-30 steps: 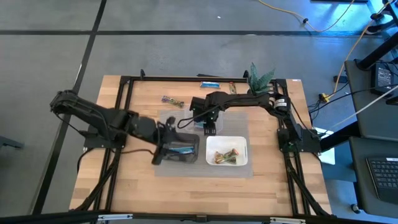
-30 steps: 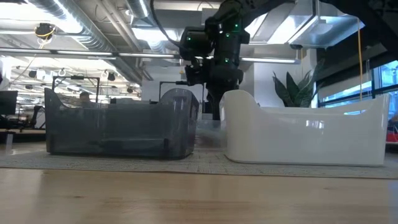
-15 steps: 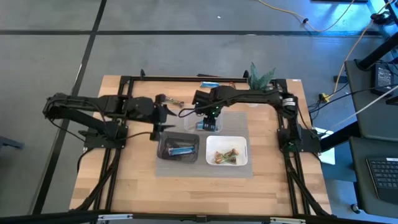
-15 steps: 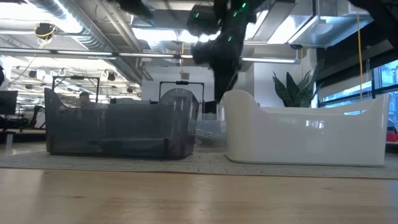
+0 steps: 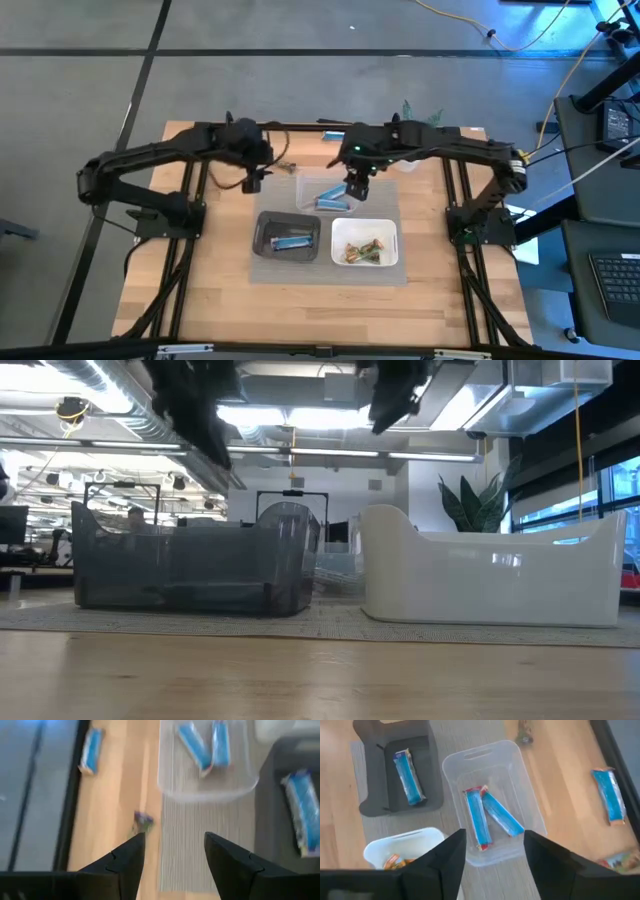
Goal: Pick and place Granola Bars by type
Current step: Put the blue granola bar into the black bin
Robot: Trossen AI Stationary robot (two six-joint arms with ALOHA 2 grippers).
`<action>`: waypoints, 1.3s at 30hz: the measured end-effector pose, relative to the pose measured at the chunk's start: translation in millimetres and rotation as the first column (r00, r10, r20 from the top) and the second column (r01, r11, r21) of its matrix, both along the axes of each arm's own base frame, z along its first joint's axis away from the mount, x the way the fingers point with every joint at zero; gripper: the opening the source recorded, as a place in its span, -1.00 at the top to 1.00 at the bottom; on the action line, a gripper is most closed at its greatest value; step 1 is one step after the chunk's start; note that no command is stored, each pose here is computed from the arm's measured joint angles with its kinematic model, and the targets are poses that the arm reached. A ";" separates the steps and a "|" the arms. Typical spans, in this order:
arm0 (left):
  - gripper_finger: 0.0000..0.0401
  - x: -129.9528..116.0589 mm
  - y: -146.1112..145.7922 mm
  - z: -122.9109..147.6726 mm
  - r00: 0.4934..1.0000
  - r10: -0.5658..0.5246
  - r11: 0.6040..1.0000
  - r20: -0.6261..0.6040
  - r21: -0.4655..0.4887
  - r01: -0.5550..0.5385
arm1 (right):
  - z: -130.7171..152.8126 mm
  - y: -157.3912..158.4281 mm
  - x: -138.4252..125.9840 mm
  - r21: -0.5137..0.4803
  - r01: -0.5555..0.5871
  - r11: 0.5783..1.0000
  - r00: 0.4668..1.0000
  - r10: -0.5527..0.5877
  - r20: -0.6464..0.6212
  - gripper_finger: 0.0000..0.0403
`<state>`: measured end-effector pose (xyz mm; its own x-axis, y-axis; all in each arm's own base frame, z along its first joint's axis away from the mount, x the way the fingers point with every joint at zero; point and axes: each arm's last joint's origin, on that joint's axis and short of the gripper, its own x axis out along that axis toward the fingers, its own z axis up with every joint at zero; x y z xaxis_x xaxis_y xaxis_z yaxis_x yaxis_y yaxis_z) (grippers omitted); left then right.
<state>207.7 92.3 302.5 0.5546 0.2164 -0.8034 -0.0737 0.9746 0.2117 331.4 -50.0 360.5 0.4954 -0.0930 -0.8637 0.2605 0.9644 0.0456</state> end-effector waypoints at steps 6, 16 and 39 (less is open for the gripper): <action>0.01 5.4 37.0 -27.6 0.991 -0.042 0.999 -0.130 -0.021 0.039 | 14.7 30.8 -16.3 -0.141 -0.067 0.988 0.990 0.083 0.113 0.00; 0.01 22.0 68.1 -76.6 0.919 -0.108 0.992 -0.379 0.015 0.123 | -20.2 52.4 -67.2 -0.085 -0.039 0.996 0.952 0.063 0.301 0.00; 0.01 44.6 107.5 -114.2 0.948 -0.030 0.993 -0.316 0.095 0.063 | -56.3 51.3 -100.4 0.064 0.077 0.995 0.893 -0.098 0.440 0.00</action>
<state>252.3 199.8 188.2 0.2895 0.2871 -0.9131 0.0577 0.9470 0.3161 231.0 1.3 304.2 0.8184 -0.1209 -0.5618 0.2870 0.9329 0.2173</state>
